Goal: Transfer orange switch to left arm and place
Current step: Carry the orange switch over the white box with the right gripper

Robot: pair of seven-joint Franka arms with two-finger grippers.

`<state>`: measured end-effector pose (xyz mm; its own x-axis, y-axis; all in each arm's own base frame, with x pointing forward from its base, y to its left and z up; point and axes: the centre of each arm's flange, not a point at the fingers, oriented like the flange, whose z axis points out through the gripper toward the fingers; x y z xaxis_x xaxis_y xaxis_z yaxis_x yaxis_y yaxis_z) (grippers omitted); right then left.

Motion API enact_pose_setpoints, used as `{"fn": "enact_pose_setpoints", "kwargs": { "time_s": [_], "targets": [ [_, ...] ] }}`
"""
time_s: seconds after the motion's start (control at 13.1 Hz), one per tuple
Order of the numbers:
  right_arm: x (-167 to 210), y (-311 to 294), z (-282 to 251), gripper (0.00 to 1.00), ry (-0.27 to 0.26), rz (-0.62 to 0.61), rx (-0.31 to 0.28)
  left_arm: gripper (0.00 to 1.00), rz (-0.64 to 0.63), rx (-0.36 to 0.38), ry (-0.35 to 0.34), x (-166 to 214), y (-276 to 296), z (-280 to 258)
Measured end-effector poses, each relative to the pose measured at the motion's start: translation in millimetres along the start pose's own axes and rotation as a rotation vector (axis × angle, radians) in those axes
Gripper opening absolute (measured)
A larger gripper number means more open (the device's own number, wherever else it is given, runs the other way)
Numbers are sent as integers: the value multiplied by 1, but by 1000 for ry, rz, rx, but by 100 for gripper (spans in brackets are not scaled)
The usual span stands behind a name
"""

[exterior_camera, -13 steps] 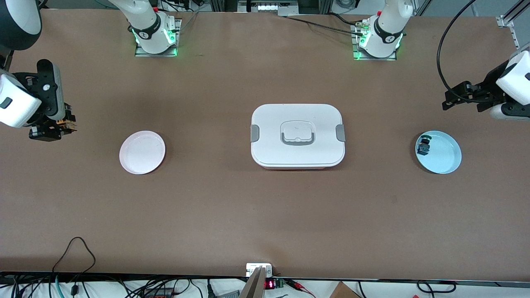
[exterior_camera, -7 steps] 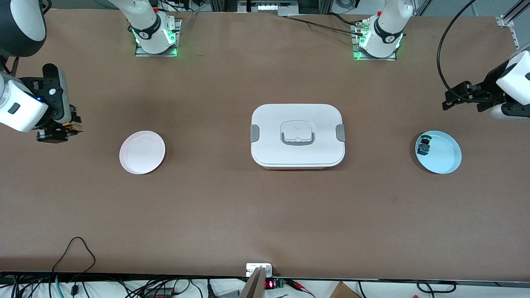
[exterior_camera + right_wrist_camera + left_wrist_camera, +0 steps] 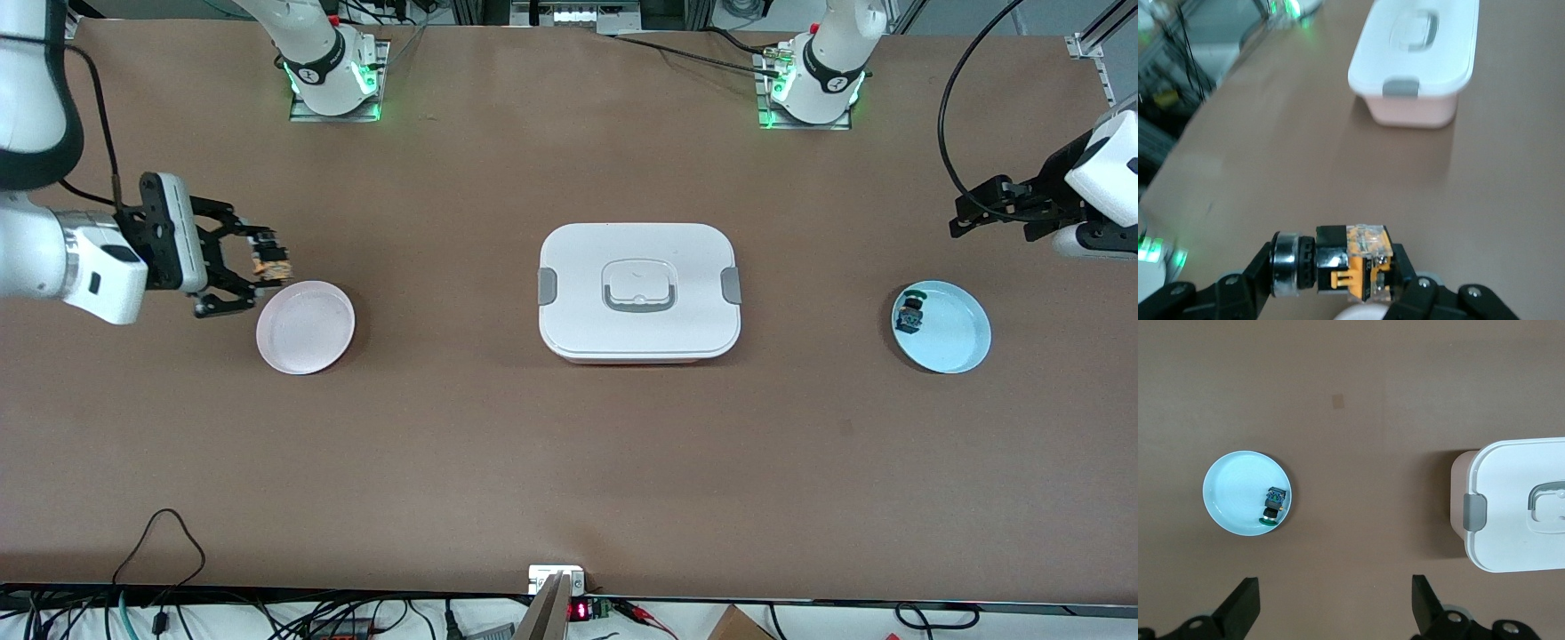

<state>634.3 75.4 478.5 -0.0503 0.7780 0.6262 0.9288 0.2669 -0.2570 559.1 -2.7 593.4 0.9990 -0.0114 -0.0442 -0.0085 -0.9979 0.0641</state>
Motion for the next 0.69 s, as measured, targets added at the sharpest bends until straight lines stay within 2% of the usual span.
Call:
{"fn": "enact_pose_setpoints", "kwargs": {
  "time_s": [0.23,0.38,0.53,0.69],
  "targets": [
    [-1,29,39,72,315,-15,16,100,0,0,-2,1,0,1],
    [13,36,53,72,477,-23,16,100,0,0,-1,1,0,1],
    [32,39,65,72,590,-35,23,100,0,0,0,1,0,0],
    [51,42,80,72,669,-43,36,100,0,0,1,1,0,0]
  ]
}}
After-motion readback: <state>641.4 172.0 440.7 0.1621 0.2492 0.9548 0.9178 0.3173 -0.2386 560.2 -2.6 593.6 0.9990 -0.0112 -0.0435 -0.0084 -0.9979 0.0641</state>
